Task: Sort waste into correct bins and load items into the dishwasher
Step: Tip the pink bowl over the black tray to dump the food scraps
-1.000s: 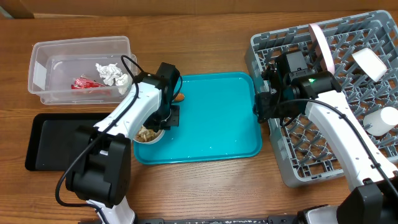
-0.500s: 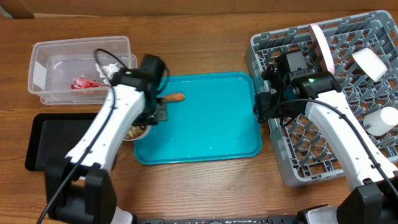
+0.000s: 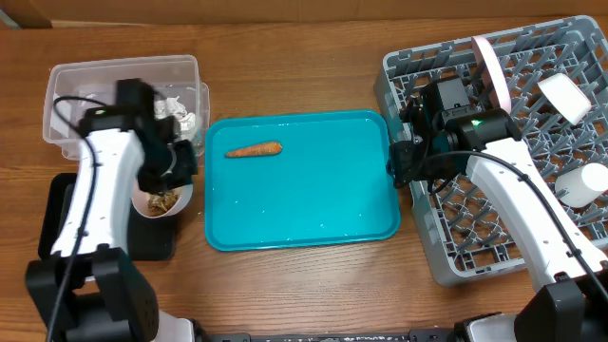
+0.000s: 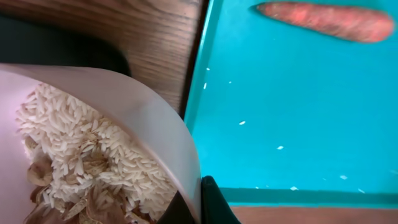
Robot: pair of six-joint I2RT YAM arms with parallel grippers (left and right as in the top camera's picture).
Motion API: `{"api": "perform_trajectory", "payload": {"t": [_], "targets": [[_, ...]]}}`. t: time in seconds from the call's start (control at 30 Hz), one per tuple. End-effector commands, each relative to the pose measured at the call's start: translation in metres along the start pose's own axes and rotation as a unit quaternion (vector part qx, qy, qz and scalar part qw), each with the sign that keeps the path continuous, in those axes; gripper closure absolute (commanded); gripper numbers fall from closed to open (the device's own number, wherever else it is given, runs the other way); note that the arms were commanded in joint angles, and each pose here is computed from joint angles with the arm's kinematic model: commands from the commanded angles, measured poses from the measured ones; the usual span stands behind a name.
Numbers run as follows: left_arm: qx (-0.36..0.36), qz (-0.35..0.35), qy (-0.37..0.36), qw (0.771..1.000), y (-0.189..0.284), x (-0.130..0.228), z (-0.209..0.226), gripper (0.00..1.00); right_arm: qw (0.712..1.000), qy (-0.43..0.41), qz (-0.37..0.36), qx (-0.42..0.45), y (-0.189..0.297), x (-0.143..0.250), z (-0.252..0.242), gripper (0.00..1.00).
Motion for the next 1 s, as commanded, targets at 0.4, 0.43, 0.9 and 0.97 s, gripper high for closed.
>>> {"api": "perform_trajectory", "payload": {"t": [0.4, 0.43, 0.9, 0.97], "targets": [[0.292, -0.058, 0.038, 0.954, 0.010, -0.002, 0.026, 0.96, 1.000, 0.009, -0.007, 0.004, 0.003, -0.002, -0.001, 0.41], [0.320, -0.068, 0.040, 0.944, 0.013, -0.002, 0.026, 0.96, 1.000, 0.010, -0.007, 0.004, 0.003, -0.002, -0.001, 0.41], [0.467, -0.147, 0.051, 0.870, 0.040, 0.001, 0.029, 0.96, 1.000, 0.010, -0.007, 0.004, 0.003, -0.002, -0.001, 0.41], [0.467, -0.149, 0.048, 0.871, 0.040, 0.000, 0.029, 0.96, 1.000, 0.011, -0.007, 0.004, 0.003, -0.002, -0.001, 0.41]]}}
Point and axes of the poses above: each gripper's point midway between its finger pads, its own y axis back along the fingers, its own z axis along the line the jaws close on, x = y × z, the point moved 1 cm from there along y, back along the fingers, and after that the axes turned 1 degree about y, right-handed, at the moved point
